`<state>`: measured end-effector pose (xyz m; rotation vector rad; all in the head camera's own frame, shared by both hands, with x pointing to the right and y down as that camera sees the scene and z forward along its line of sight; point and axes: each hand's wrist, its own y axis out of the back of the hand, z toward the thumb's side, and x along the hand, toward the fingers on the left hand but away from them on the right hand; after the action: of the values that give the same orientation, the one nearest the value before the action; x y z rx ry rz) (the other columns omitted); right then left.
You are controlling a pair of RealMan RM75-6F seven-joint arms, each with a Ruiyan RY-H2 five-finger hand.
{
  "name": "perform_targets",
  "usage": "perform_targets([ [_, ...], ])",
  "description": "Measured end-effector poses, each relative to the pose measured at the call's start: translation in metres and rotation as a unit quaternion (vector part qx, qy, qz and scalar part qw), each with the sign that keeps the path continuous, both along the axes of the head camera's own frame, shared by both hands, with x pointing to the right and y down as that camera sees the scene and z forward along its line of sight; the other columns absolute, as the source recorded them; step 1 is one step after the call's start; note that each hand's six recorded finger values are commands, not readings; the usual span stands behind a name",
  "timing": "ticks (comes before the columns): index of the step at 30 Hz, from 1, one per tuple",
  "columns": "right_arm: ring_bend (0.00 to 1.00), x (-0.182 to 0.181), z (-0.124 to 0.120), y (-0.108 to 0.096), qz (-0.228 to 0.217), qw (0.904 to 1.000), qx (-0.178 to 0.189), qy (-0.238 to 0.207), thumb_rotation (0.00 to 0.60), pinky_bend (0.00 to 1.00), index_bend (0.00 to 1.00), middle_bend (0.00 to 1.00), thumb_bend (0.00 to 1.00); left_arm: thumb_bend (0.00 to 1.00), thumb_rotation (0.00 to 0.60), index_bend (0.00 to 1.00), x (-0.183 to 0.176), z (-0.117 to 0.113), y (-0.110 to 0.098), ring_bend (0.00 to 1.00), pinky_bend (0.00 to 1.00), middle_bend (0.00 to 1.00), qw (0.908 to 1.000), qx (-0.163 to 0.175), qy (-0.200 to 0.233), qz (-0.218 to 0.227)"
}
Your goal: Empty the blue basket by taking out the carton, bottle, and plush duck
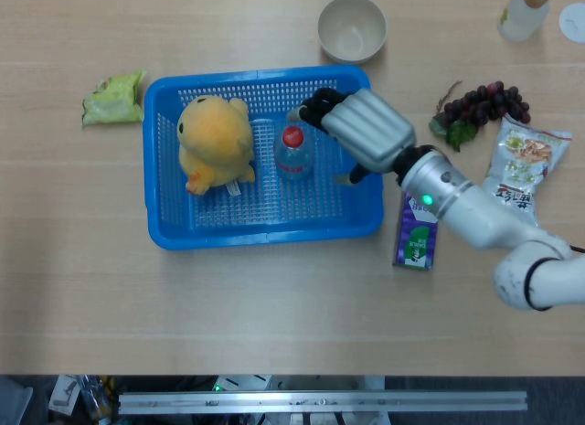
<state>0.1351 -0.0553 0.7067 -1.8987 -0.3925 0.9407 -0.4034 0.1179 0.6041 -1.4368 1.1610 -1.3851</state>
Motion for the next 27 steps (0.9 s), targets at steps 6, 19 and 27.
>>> perform_targets([
  [6,0.19,-0.018,0.012,-0.002,0.007,1.0000,-0.007,0.002,0.600,0.48,0.23,0.28,0.00,0.37,0.600,0.19,-0.004,0.001,0.000,0.23,0.28,0.27,1.0000,-0.002,-0.001,-0.006],
  [19,0.21,-0.026,0.036,-0.002,0.019,0.9993,-0.030,0.008,0.600,0.52,0.23,0.29,0.00,0.37,0.600,0.19,-0.009,0.002,0.001,0.23,0.28,0.27,0.9999,-0.004,-0.002,-0.012],
  [27,0.28,-0.033,0.047,0.001,0.020,0.9990,-0.039,0.011,0.600,0.61,0.30,0.35,0.15,0.37,0.600,0.19,-0.012,0.003,0.002,0.23,0.28,0.27,0.9998,-0.005,-0.003,-0.016],
])
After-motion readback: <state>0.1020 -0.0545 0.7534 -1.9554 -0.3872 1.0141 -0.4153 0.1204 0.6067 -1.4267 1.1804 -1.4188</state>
